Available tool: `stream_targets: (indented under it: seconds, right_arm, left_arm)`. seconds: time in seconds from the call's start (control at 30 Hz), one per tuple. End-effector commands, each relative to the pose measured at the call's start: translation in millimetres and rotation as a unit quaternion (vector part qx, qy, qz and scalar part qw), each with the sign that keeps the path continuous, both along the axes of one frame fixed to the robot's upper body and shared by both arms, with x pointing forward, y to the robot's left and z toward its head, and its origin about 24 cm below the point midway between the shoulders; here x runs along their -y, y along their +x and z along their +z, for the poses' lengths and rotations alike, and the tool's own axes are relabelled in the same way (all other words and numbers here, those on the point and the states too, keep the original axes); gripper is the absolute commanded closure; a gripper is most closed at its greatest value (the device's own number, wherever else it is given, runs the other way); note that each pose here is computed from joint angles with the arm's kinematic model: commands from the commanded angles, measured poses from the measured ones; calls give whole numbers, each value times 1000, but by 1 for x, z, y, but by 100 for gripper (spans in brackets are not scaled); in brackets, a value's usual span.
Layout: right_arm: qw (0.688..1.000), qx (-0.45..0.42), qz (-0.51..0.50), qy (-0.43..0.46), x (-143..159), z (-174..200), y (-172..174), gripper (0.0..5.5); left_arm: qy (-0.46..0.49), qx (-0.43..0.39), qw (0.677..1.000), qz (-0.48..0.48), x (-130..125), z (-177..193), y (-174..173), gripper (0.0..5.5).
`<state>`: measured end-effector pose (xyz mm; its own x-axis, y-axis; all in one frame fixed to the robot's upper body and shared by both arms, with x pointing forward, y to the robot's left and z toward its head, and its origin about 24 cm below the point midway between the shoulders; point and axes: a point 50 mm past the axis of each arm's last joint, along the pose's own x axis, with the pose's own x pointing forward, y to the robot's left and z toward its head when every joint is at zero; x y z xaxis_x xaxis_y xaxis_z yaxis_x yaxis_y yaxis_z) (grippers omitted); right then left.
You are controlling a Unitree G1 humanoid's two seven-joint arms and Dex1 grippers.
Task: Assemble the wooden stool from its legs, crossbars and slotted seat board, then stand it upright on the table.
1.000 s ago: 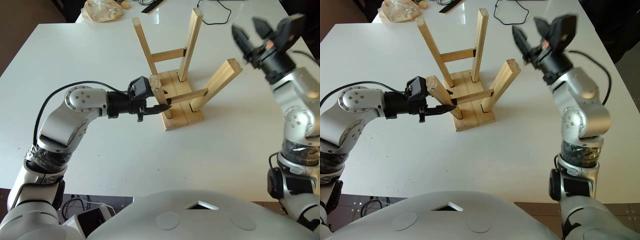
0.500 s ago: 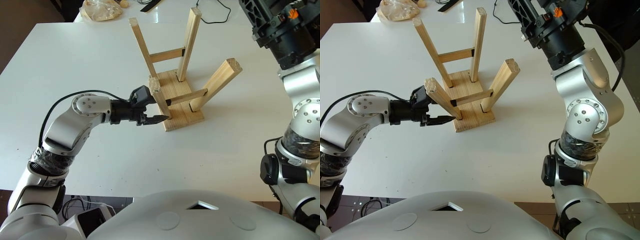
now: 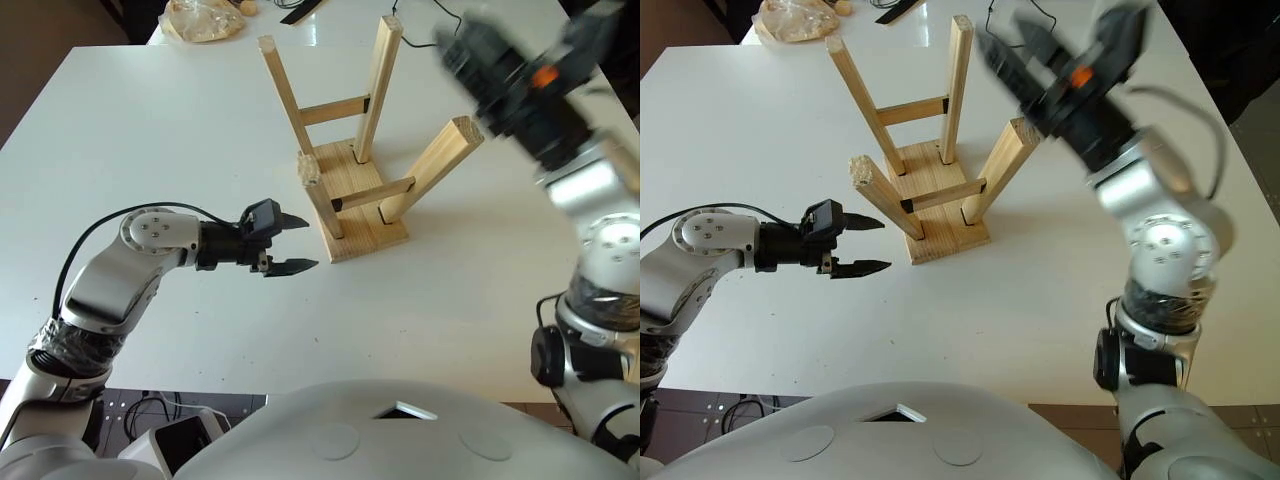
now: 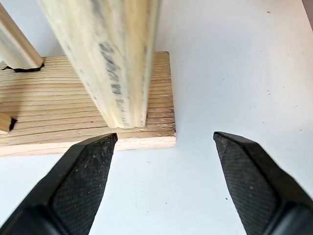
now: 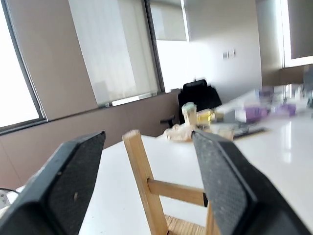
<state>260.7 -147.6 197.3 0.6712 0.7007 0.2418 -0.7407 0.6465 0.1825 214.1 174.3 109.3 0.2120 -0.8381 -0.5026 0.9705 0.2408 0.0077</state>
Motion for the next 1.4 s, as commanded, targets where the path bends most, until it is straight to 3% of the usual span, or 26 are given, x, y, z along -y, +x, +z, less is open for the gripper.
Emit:
stream_targets:
  seconds: [0.03, 0.37, 0.57, 0.73, 0.87, 0.97, 1.23, 1.4]
  right_arm:
    - [985, -128, 29, -109, -12, -78, -10, 225]
    - [1000, 11, 9, 17, 10, 13, 4, 225]
    - [980, 38, 156, 117, 19, 51, -26, 225]
    - [954, -35, 298, 7, 22, 15, -62, 225]
    - [908, -134, 338, -208, 30, -59, -76, 225]
    - [875, -155, 321, -328, 41, -105, -76, 225]
    - [832, -161, 287, -446, 63, -163, -69, 225]
    - [861, -148, 229, -430, 65, -166, -52, 225]
  left_arm:
    - [5, 8, 1000, -10, 2, 1, 2, 184]
    - [23, 5, 999, 37, -21, -9, 7, 184]
    - [-2, 43, 992, 122, -42, -9, 32, 184]
    - [-71, 72, 982, 158, -31, -5, 42, 184]
    - [-148, 66, 970, 184, -16, 4, 49, 184]
    - [-161, 44, 973, 160, 3, -1, 44, 184]
    - [-177, 15, 983, 33, 83, -17, 15, 184]
    - [-174, 18, 985, -4, 109, -20, 0, 184]
